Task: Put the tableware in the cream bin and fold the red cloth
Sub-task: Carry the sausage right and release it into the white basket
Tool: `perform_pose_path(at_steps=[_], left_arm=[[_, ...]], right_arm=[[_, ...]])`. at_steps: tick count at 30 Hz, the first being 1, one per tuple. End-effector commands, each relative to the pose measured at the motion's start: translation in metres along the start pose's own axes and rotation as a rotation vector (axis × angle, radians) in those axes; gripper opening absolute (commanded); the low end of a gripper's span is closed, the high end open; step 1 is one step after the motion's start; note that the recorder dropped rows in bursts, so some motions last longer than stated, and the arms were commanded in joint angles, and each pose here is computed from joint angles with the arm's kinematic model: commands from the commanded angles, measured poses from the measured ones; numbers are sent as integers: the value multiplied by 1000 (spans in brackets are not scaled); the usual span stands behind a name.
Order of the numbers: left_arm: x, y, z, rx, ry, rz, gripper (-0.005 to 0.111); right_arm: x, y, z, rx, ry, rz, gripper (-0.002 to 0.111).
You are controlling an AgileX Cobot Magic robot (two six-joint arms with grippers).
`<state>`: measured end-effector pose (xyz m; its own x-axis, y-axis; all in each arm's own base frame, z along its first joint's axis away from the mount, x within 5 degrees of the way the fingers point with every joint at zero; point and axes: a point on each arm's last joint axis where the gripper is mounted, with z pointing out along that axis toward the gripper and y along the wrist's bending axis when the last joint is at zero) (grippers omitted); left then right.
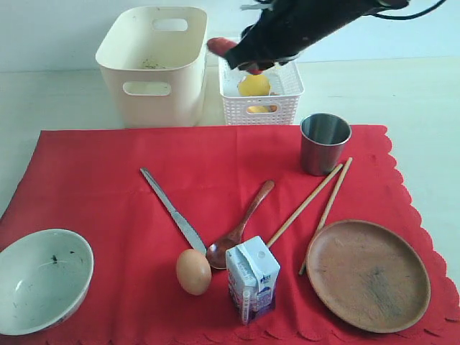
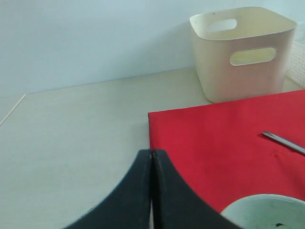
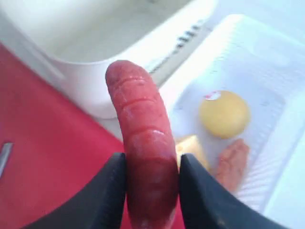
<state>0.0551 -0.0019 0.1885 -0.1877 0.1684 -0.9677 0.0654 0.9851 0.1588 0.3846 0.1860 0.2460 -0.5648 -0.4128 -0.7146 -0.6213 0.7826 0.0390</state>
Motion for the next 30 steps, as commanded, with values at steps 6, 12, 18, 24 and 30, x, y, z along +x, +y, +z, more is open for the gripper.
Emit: perform_pose_path(at_steps=[6, 12, 18, 24, 30], left_arm=[[0, 0, 0, -3, -9, -6, 0], [0, 0, 0, -3, -9, -6, 0], [0, 0, 0, -3, -9, -6, 0], [0, 0, 0, -3, -9, -6, 0], [0, 0, 0, -3, -9, -6, 0]], right_arm=[[23, -61, 53, 266, -216, 300, 0], [39, -70, 78, 314, -230, 316, 0], [37, -72, 78, 334, -261, 310, 0], [37, -72, 78, 337, -268, 310, 0], [40, -73, 83, 348, -276, 318, 1]])
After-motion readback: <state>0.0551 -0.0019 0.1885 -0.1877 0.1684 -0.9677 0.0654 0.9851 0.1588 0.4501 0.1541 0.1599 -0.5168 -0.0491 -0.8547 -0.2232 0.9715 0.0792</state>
